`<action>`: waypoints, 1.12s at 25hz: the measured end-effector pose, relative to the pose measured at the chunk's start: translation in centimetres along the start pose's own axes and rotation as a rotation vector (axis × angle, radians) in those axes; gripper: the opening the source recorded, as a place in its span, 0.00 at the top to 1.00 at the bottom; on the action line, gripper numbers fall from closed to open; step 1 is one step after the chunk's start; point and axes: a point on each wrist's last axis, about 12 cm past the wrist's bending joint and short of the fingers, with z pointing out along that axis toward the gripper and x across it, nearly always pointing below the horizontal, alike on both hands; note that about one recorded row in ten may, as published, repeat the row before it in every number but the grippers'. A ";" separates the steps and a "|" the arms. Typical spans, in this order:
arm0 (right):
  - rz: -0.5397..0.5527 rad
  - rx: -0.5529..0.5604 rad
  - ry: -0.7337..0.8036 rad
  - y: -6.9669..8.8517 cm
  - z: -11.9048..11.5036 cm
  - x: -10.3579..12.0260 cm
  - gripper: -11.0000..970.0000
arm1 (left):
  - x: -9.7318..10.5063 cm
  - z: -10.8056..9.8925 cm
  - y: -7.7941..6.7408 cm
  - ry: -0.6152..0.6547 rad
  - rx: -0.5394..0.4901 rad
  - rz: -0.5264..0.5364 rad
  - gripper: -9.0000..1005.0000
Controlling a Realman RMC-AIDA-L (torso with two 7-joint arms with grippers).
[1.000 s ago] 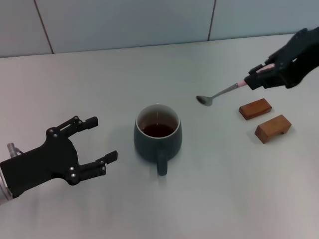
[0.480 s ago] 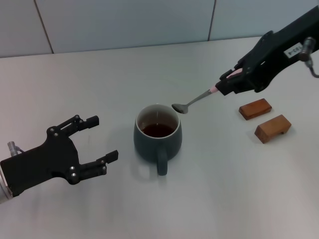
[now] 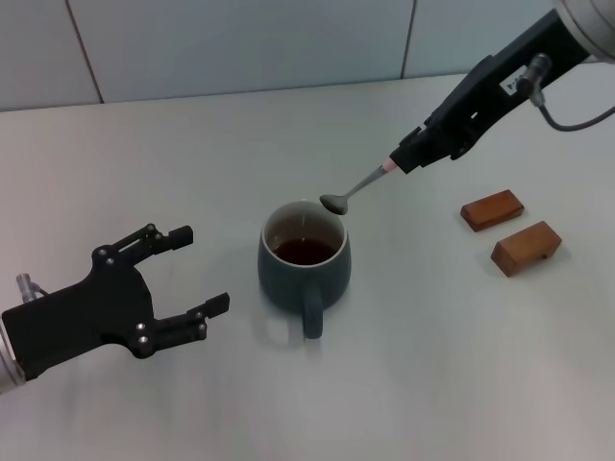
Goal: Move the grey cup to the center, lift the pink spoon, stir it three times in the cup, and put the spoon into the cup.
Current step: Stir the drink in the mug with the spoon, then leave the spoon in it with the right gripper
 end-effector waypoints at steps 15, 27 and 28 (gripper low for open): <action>0.012 0.012 0.075 -0.1 2.3 -2.4 0.83 | -0.1 0.0 0.1 0.000 0.000 0.005 0.14; 0.002 0.009 0.136 0.1 4.6 -3.9 0.82 | 0.0 -0.1 0.0 0.002 0.001 0.003 0.14; 0.005 0.011 0.144 0.0 4.9 -3.9 0.82 | 0.0 -0.1 0.0 0.002 0.001 0.003 0.14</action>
